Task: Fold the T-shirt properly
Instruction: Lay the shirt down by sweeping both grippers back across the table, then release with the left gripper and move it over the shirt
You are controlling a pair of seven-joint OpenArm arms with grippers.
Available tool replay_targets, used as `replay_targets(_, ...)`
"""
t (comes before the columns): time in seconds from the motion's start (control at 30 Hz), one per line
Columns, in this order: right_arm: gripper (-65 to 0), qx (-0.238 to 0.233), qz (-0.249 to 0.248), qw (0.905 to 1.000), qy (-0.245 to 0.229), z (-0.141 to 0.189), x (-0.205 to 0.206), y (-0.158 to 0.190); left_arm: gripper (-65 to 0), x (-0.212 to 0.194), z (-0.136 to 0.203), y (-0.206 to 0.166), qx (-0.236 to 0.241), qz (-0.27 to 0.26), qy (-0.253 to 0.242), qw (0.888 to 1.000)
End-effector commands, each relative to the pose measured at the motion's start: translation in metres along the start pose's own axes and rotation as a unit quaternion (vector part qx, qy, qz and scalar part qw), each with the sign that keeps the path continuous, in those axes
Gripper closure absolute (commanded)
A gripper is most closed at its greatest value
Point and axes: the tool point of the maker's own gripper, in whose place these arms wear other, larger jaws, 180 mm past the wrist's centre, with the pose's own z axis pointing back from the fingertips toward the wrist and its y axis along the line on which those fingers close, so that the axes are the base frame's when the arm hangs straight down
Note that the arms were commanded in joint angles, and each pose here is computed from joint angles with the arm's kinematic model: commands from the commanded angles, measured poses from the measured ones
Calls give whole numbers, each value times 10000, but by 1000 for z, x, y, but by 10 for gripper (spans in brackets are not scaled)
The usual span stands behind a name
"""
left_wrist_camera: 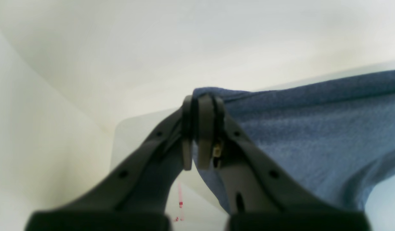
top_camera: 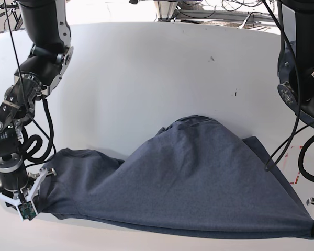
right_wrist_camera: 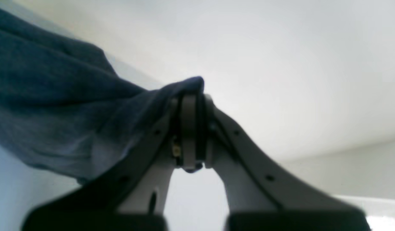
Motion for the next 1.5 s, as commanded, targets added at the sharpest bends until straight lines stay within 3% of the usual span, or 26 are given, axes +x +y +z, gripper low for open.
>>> replay_targets(0.0, -2, -110, -87, 9996, 231, 5, -23, -3, 0, -2, 13, 2, 136, -227, -80, 9996)
replay_targets(0.27, -2, 375, -543, 9937, 908, 18, -98, 39, 0, -89, 30, -11, -44, -1, 665, 9978)
replay_targets(0.77, -2, 1219, -1117, 9626, 2145, 70, -202, 124, 0, -230, 108, -26, -293, 772, 2089, 9744)
replay_targets(1.2, -2, 1620, -1247, 9360, 2866, 114, -250, 164, 0, -301, 192, -31, -183, 1323, 3134, 9402)
replay_targets(1.33, -2, 1692, -1261, 9312, 2973, 122, -256, 171, 0, -315, 208, -33, -164, 1370, 3404, 9301)
replay_targets(1.47, -2, 1740, -1341, 9279, 3011, 125, -257, 178, 0, -319, 211, -37, -209, 1404, 3476, 9268)
